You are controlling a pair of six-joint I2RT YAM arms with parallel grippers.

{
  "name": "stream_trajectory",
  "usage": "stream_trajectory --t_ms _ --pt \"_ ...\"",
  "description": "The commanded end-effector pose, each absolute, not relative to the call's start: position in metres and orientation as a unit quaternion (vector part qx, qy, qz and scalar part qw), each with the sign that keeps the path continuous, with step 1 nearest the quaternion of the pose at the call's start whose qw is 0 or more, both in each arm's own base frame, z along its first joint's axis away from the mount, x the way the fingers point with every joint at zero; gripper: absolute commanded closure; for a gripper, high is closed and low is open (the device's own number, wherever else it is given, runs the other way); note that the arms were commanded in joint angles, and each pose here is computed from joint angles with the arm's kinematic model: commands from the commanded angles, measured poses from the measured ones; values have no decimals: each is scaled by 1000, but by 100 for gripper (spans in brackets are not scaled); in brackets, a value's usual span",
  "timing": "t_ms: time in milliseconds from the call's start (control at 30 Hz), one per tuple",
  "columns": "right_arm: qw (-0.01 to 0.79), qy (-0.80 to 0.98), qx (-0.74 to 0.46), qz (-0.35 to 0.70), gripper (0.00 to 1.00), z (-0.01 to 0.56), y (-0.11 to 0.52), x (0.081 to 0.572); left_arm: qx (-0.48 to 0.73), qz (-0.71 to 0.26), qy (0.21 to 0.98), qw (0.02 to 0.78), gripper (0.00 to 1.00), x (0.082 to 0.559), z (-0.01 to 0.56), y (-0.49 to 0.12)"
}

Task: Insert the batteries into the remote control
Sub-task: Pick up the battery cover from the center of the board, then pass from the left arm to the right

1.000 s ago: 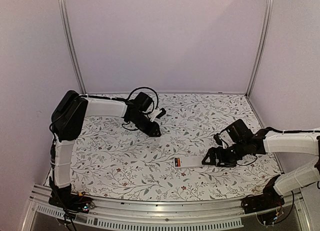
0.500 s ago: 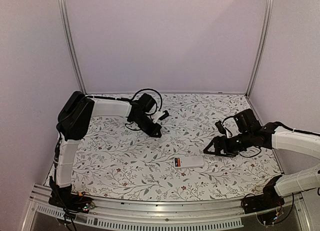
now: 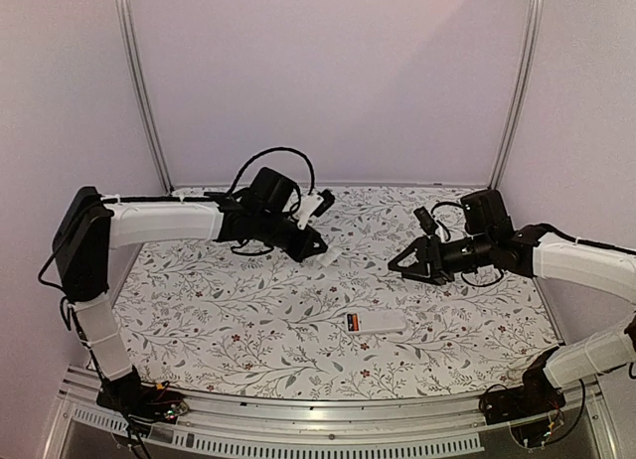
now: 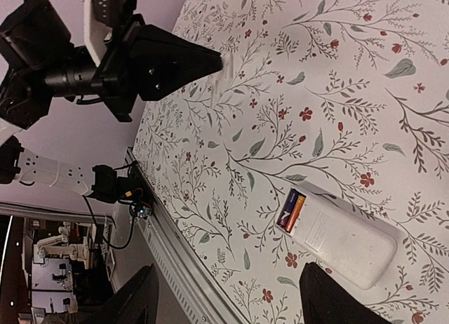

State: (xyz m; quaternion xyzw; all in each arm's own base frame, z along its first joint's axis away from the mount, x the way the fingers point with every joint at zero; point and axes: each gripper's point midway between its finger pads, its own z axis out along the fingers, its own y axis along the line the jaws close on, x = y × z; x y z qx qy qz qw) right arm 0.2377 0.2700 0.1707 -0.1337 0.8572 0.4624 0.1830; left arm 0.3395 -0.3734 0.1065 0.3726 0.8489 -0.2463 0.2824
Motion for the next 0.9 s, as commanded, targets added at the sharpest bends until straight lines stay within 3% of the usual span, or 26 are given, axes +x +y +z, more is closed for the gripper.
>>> stream_trajectory --t_ms 0,300,867 --pt "202 822 -129 516 33 212 293 251 365 -296 796 381 100 320 180 -411" --pt "203 808 -169 527 42 233 321 242 372 -309 754 445 100 279 233 -436" --pt "223 809 -175 515 68 230 328 255 371 -330 738 457 100 264 245 -453"
